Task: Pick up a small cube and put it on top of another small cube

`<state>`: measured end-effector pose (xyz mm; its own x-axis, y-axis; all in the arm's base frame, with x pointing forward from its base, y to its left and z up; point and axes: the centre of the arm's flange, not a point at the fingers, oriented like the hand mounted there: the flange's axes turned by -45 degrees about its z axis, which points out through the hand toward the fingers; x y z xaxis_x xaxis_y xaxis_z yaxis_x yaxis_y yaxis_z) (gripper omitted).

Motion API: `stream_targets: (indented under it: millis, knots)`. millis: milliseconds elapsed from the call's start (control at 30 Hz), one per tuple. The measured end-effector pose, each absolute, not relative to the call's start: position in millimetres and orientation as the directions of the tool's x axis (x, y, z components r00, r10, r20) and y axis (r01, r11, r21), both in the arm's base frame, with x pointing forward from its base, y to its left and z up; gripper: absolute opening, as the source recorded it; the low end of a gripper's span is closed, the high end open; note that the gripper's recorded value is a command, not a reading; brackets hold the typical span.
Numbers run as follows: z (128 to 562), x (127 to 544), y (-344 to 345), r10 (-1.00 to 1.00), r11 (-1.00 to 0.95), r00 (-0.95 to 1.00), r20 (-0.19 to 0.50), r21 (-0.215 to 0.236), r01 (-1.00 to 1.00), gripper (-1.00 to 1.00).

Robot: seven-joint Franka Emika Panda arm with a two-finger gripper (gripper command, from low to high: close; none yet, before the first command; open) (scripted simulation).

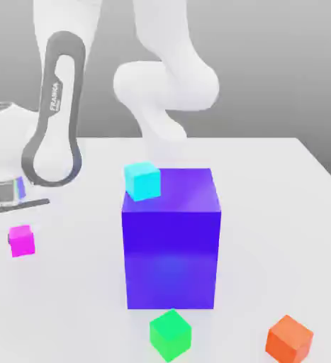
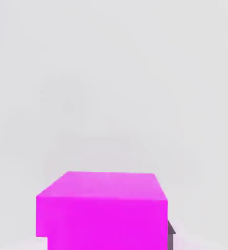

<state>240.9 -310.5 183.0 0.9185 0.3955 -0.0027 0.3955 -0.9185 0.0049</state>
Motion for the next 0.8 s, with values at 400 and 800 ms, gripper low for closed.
stream_targets:
  millis: [400, 800]
  knots:
    - [208.6, 350.1, -239.7, 0.887, -0.461, 0.461, -0.019, 0.01, 0.887, -1.0]
    - [229.1, 436.1, -105.3, 0.932, 0.362, -0.362, -0.02, -0.002, 0.932, -1.0]
